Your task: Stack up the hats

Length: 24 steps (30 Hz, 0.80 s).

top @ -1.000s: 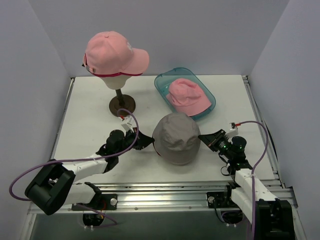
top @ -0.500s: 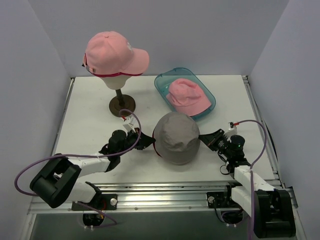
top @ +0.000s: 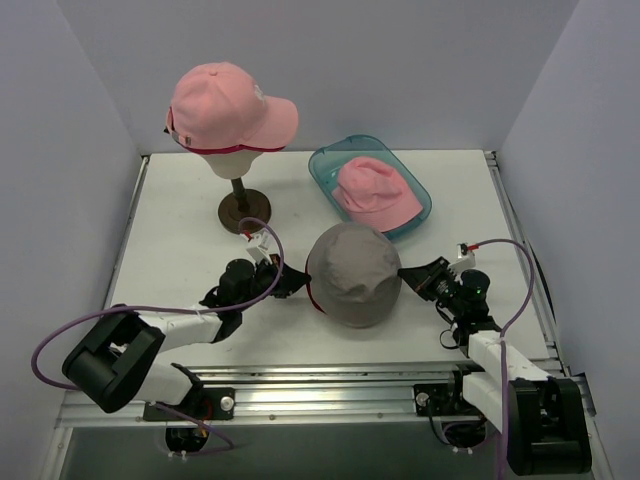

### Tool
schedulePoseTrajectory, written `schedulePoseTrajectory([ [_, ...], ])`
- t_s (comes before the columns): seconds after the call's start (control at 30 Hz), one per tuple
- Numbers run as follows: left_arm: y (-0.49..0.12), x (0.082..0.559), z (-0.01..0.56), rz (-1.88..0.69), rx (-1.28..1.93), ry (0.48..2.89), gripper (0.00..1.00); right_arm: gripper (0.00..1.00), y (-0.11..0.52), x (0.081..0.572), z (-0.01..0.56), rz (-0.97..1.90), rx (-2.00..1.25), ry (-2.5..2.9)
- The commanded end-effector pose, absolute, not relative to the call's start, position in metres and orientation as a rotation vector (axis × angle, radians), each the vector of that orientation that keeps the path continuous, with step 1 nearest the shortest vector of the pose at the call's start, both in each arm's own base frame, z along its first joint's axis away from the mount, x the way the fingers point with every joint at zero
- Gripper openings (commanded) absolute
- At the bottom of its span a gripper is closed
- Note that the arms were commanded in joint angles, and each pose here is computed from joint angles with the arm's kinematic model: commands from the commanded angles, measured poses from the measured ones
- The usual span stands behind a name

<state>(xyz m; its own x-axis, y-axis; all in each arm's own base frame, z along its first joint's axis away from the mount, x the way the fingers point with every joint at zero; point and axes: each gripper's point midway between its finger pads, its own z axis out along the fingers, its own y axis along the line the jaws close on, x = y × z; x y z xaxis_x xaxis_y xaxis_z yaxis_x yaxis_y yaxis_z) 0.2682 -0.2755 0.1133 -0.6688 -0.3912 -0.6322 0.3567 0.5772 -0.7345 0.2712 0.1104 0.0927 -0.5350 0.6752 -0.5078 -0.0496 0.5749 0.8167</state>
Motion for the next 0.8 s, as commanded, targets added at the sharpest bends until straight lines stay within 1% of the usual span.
schedulePoseTrajectory([
  [0.0, -0.265, 0.275, 0.098, -1.058, -0.041, 2.029, 0.02, 0.00, 0.095, 0.273, 0.073, 0.897, 0.549, 1.966],
  [0.1, -0.265, 0.272, 0.111, -1.076, -0.031, 2.007, 0.03, 0.00, 0.095, 0.277, 0.087, 0.895, 0.519, 1.957],
  [0.13, -0.266, 0.272, 0.119, -1.082, -0.021, 1.991, 0.03, 0.02, 0.095, 0.278, 0.094, 0.890, 0.504, 1.950],
  [0.17, -0.265, 0.271, 0.138, -1.099, -0.009, 1.945, 0.06, 0.05, 0.094, 0.279, 0.099, 0.878, 0.496, 1.946],
  [0.2, -0.261, 0.270, 0.141, -1.077, -0.016, 1.956, 0.22, 0.13, 0.092, 0.277, 0.103, 0.863, 0.506, 1.958],
  [0.23, -0.258, 0.271, 0.168, -1.079, -0.008, 1.892, 0.30, 0.19, 0.090, 0.282, 0.119, 0.845, 0.493, 1.933],
  [0.27, -0.254, 0.271, 0.179, -1.062, -0.013, 1.875, 0.36, 0.24, 0.087, 0.282, 0.126, 0.825, 0.499, 1.931],
  [0.3, -0.247, 0.269, 0.177, -1.018, -0.022, 1.914, 0.46, 0.33, 0.081, 0.279, 0.126, 0.778, 0.519, 1.947],
  [0.37, -0.233, 0.272, 0.215, -0.966, -0.051, 1.835, 0.60, 0.39, 0.077, 0.282, 0.146, 0.750, 0.513, 1.916],
  [0.4, -0.223, 0.270, 0.208, -0.902, -0.077, 1.887, 0.71, 0.43, 0.075, 0.280, 0.149, 0.741, 0.512, 1.915],
  [0.43, -0.213, 0.273, 0.215, -0.845, -0.101, 1.878, 0.86, 0.44, 0.067, 0.282, 0.151, 0.718, 0.533, 1.906],
  [0.47, -0.205, 0.270, 0.229, -0.822, -0.106, 1.871, 0.93, 0.46, 0.066, 0.283, 0.155, 0.709, 0.532, 1.910],
  [0.5, -0.200, 0.268, 0.231, -0.791, -0.102, 1.883, 0.99, 0.46, 0.064, 0.284, 0.156, 0.696, 0.534, 1.916],
  [0.53, -0.195, 0.268, 0.238, -0.765, -0.093, 1.876, 0.94, 0.46, 0.061, 0.286, 0.157, 0.673, 0.539, 1.912],
  [0.63, -0.190, 0.267, 0.266, -0.731, -0.061, 1.860, 0.94, 0.47, 0.054, 0.303, 0.181, 0.652, 0.541, 1.843],
  [0.67, -0.190, 0.266, 0.271, -0.723, -0.042, 1.872, 0.94, 0.47, 0.054, 0.320, 0.203, 0.656, 0.524, 1.809],
  [0.7, -0.191, 0.267, 0.291, -0.734, -0.029, 1.836, 0.94, 0.47, 0.053, 0.329, 0.211, 0.650, 0.517, 1.803],
  [0.77, -0.196, 0.268, 0.302, -0.732, 0.024, 1.824, 0.94, 0.48, 0.052, 0.350, 0.227, 0.626, 0.470, 1.799],
])
